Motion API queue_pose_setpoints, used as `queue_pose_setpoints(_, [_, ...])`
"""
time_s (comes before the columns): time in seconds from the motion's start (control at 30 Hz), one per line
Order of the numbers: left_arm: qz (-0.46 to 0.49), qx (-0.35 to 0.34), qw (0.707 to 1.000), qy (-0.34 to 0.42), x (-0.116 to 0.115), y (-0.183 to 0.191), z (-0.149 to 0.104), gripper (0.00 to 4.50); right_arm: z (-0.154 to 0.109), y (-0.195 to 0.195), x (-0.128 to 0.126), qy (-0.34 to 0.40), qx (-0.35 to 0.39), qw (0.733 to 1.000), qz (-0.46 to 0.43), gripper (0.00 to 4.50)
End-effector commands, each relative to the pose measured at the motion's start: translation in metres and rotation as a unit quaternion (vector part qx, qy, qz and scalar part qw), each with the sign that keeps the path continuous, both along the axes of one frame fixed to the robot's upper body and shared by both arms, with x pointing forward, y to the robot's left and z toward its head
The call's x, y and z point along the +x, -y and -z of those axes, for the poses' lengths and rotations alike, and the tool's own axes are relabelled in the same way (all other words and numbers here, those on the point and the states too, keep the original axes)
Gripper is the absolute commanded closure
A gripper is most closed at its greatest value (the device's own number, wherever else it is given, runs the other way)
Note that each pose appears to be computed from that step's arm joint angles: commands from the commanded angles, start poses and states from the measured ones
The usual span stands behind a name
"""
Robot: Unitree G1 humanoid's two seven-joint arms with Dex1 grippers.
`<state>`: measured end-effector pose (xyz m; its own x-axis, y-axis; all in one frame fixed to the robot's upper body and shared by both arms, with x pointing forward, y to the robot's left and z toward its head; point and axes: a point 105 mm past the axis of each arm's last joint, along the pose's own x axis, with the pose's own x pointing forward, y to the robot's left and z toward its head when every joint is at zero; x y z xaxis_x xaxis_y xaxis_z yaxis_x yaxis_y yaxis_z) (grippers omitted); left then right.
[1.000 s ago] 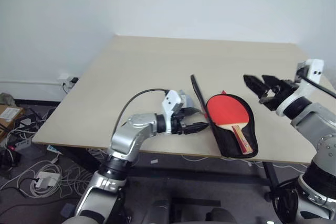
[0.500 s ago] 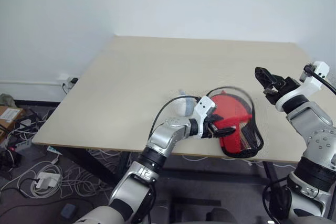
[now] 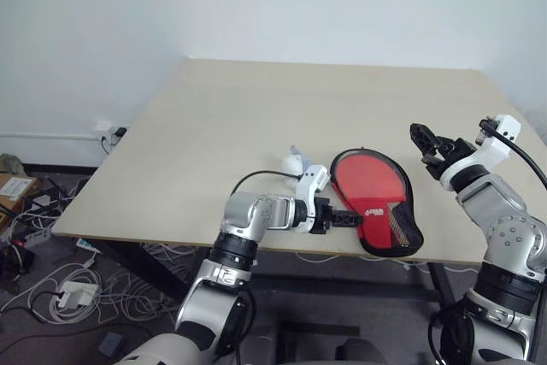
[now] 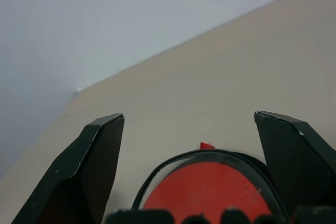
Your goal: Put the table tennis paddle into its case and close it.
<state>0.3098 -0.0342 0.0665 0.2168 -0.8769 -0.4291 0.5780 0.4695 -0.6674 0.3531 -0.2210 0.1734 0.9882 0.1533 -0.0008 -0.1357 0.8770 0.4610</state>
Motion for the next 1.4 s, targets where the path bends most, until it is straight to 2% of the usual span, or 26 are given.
queue_pose_setpoints(0.03, [-0.015, -0.033, 0.999, -0.033, 0.007, 0.013, -0.015, 0.65, -0.012, 0.003, -0.001, 0.027, -0.004, 1.0, 0.007, 0.23])
queue_pose_setpoints(0.2, [-0.037, -0.031, 0.996, -0.077, 0.013, 0.037, -0.012, 0.65, -0.008, 0.007, -0.002, 0.021, -0.009, 1.0, 0.018, 0.23])
queue_pose_setpoints(0.43, [0.002, -0.047, 0.993, -0.108, -0.002, 0.062, -0.012, 0.65, -0.006, 0.008, -0.003, 0.019, -0.013, 0.999, 0.028, 0.23])
queue_pose_setpoints(0.53, [0.008, -0.068, 0.991, -0.114, -0.005, 0.065, -0.016, 1.55, -0.004, 0.012, -0.004, 0.016, -0.01, 0.999, 0.038, 0.17])
queue_pose_setpoints(0.67, [0.008, -0.08, 0.99, -0.119, -0.004, 0.068, -0.021, 2.97, -0.001, 0.015, -0.003, 0.013, -0.007, 0.999, 0.045, 0.17])
queue_pose_setpoints(0.9, [0.001, -0.111, 0.985, -0.131, 0.0, 0.069, -0.029, 2.97, 0.0, 0.013, 0.001, 0.013, -0.009, 0.999, 0.043, 0.17])
queue_pose_setpoints(1.0, [-0.012, -0.119, 0.985, -0.125, 0.004, 0.07, -0.031, 3.63, 0.005, 0.017, 0.002, 0.006, -0.006, 0.998, 0.055, 0.17])
queue_pose_setpoints(1.07, [-0.01, -0.121, 0.984, -0.129, 0.003, 0.071, -0.031, 4.3, 0.006, 0.018, 0.003, 0.005, -0.006, 0.998, 0.059, 0.17])
queue_pose_setpoints(1.1, [-0.01, -0.122, 0.984, -0.13, 0.003, 0.07, -0.031, 4.45, 0.006, 0.018, 0.003, 0.005, -0.006, 0.998, 0.06, 0.17])
queue_pose_setpoints(1.2, [0.006, -0.136, 0.98, -0.144, -0.003, 0.072, -0.035, 4.45, 0.008, 0.019, 0.003, 0.002, -0.005, 0.998, 0.064, 0.17])
queue_pose_setpoints(1.4, [0.01, -0.088, 0.981, -0.172, -0.006, 0.051, -0.022, 4.45, 0.008, 0.011, 0.0, 0.002, -0.006, 0.999, 0.049, 0.17])
